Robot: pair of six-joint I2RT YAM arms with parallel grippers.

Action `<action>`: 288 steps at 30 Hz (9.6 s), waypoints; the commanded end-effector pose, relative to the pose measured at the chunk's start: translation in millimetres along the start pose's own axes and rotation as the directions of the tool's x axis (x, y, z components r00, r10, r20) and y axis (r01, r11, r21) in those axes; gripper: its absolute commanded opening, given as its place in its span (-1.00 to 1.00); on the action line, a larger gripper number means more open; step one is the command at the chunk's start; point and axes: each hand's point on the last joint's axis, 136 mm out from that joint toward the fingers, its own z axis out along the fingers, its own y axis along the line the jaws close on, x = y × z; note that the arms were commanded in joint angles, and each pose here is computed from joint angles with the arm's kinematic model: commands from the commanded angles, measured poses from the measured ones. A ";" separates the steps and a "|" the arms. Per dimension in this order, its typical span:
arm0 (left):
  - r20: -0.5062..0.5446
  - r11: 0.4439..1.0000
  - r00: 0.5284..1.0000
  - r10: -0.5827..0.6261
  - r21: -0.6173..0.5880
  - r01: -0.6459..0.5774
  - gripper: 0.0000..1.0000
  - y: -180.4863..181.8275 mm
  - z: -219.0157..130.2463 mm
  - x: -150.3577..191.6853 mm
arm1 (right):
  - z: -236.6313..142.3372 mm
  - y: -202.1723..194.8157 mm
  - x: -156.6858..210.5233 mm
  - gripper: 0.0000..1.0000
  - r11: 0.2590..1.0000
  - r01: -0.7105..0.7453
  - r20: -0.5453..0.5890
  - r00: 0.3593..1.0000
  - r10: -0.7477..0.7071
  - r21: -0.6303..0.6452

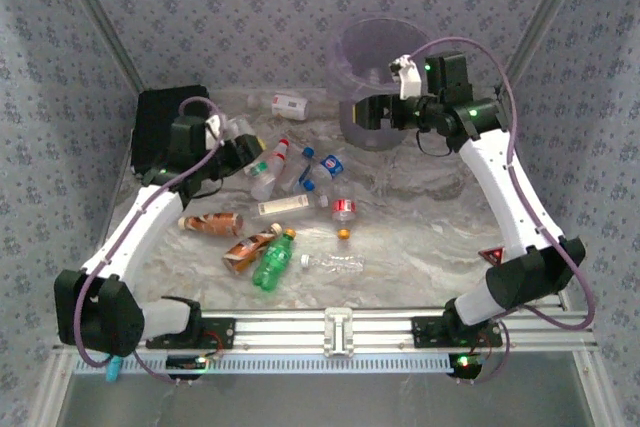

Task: Put the plastic bottles in the bin

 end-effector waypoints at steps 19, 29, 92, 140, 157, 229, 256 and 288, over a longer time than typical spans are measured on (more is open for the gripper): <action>-0.010 0.676 0.847 0.532 0.607 -0.418 -1.00 -157.7 -1.3 50.2 | 69.3 99.5 1.0 0.99 0.917 -0.027 -0.078 0.997 -0.005 -0.398; -0.003 0.629 0.836 0.549 0.660 -0.411 -1.00 -172.9 -4.0 47.9 | 82.1 114.0 11.4 0.85 0.855 -0.053 -0.147 0.989 -0.027 -0.516; -0.016 0.967 0.984 0.179 -0.179 -0.179 1.00 31.7 -59.3 24.6 | 123.8 -182.4 -168.3 -0.03 0.956 -0.273 0.355 0.909 0.219 0.110; -0.017 0.777 0.980 -0.198 -0.613 0.147 1.00 143.1 -97.5 54.2 | 36.5 -106.6 -159.7 0.79 0.973 -0.062 0.259 0.966 0.003 0.221; -0.465 0.707 0.682 0.565 -0.153 -0.690 0.73 35.0 9.1 83.1 | -36.0 -68.6 -52.9 0.78 0.961 0.014 0.120 0.992 -0.049 0.276; -0.013 0.741 0.751 0.660 0.178 -0.648 -0.03 -98.7 48.1 46.0 | 42.6 32.1 33.5 0.85 0.961 -0.177 0.049 0.980 0.191 -0.211; 0.108 0.711 0.740 0.664 0.215 -0.669 0.48 -122.1 44.2 40.1 | 95.2 43.9 14.4 0.18 0.943 -0.211 -0.013 0.977 0.215 -0.256; -0.143 0.804 0.818 0.557 -0.152 -0.574 0.74 3.5 -13.2 93.0 | -31.0 -85.2 -196.1 -0.09 0.935 -0.016 0.468 0.869 -0.162 0.354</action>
